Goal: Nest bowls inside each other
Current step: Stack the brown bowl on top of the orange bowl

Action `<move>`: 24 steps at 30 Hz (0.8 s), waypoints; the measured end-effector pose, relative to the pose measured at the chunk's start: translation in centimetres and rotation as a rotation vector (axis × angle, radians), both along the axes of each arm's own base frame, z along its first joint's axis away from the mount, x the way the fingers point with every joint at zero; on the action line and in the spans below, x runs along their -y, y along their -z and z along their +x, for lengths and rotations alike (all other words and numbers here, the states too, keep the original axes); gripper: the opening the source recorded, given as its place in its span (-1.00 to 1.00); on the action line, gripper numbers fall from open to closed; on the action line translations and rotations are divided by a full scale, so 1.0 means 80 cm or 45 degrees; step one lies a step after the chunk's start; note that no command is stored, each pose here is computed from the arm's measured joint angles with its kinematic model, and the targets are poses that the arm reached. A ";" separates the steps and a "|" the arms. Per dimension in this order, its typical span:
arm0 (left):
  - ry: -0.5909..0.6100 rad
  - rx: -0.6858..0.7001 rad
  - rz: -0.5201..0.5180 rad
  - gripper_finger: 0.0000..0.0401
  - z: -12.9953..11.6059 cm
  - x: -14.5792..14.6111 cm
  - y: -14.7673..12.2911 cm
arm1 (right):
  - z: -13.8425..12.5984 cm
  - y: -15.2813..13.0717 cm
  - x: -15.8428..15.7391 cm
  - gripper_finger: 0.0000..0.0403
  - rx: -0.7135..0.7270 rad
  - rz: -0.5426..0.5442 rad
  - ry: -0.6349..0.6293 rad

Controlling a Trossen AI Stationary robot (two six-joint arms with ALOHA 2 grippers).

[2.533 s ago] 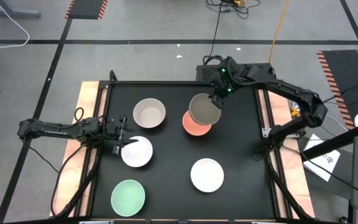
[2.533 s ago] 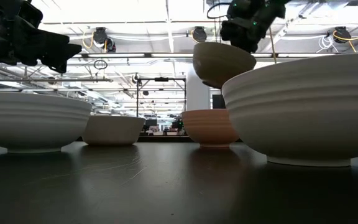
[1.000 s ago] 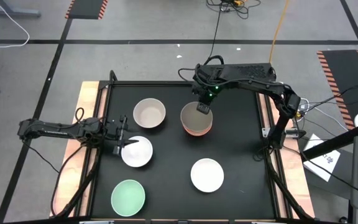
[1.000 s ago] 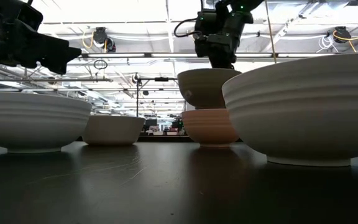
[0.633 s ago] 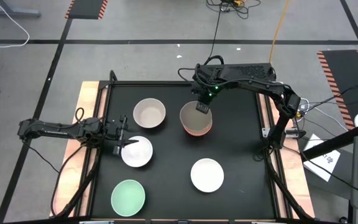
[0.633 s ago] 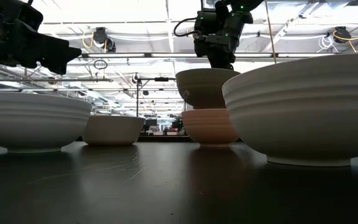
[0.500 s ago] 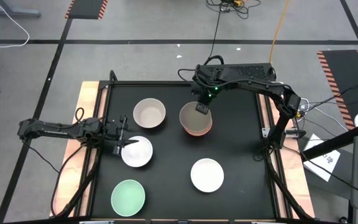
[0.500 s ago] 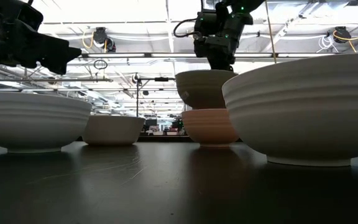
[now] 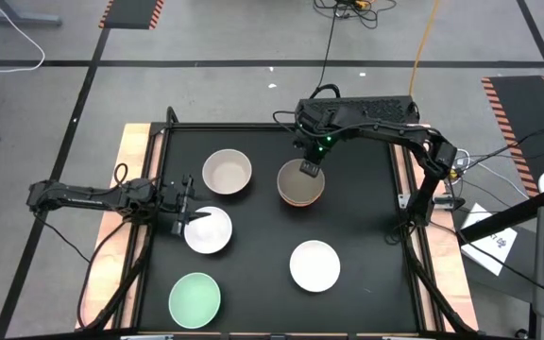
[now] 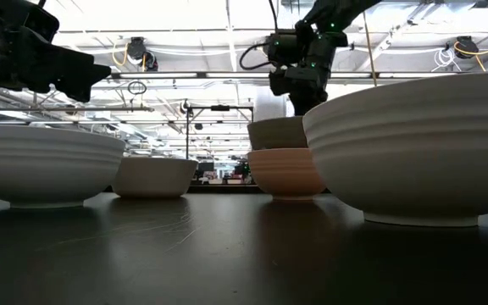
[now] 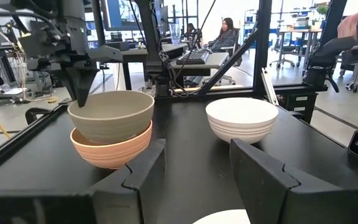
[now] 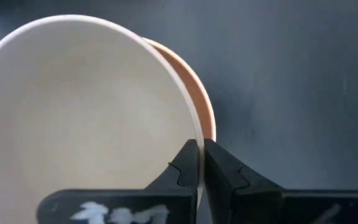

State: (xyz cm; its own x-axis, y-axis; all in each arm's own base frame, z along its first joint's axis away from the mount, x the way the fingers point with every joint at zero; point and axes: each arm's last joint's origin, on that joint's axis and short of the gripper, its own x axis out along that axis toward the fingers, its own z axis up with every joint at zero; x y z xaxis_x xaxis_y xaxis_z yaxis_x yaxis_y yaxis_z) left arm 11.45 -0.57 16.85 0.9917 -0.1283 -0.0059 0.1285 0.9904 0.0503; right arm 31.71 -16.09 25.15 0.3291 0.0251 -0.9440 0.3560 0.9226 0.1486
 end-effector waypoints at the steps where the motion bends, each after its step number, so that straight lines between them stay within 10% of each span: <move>1: 0.001 0.000 0.000 -0.09 0.000 0.000 0.000 | 0.000 0.002 0.000 -0.99 0.002 0.000 0.003; 24: 0.001 -0.002 -0.013 -0.09 0.000 0.000 0.000 | -0.007 0.036 0.006 -0.99 0.017 0.021 0.084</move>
State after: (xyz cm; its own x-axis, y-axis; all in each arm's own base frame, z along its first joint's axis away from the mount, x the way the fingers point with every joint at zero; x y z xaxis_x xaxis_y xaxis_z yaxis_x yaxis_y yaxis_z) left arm 11.45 -0.57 16.84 0.9916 -0.1293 -0.0063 0.1295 0.9908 0.0399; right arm 31.15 -16.58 22.26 0.3431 0.0185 -0.9391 0.4137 0.8946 0.1688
